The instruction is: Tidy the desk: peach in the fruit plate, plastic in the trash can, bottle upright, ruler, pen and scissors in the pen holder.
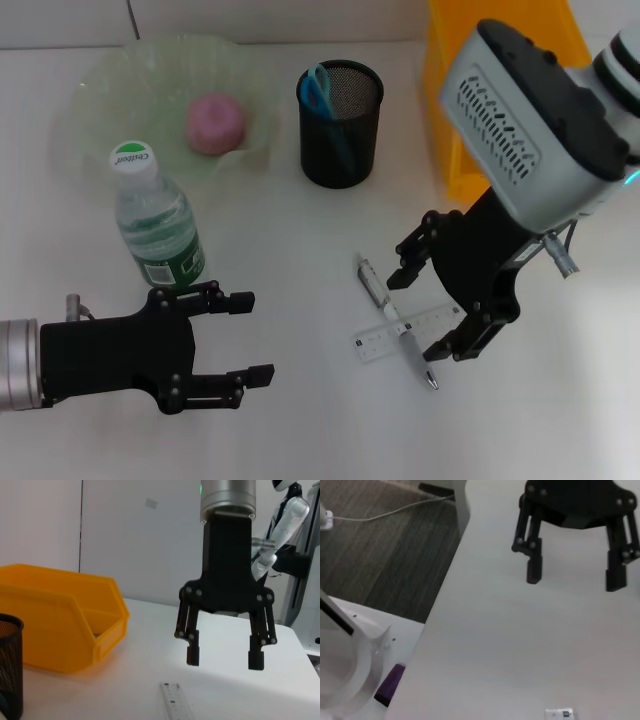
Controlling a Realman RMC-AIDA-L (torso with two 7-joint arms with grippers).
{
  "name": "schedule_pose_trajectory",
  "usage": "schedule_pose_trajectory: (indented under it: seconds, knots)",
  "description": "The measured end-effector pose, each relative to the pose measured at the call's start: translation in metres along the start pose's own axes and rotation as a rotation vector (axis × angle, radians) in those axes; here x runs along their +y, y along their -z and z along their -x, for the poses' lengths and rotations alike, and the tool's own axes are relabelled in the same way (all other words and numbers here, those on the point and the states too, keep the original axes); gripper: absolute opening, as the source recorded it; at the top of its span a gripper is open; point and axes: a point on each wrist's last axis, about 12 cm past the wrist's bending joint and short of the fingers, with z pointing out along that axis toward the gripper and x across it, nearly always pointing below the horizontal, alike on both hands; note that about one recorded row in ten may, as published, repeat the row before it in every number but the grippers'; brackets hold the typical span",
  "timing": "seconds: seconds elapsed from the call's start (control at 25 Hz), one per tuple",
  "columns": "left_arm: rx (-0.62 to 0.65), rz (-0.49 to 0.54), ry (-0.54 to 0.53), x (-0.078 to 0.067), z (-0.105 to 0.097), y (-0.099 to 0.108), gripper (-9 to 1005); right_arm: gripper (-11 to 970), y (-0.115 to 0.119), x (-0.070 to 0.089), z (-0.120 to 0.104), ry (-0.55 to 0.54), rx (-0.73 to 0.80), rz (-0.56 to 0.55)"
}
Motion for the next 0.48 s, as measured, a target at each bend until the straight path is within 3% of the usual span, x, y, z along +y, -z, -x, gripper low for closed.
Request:
schedule_pose_trajectory:
  seconds: [0.48]
  knots:
    - [0.004, -0.006, -0.002, 0.0, 0.0, -0.002, 800, 764, -0.036, -0.009, 0.007, 0.049, 0.067, 0.077]
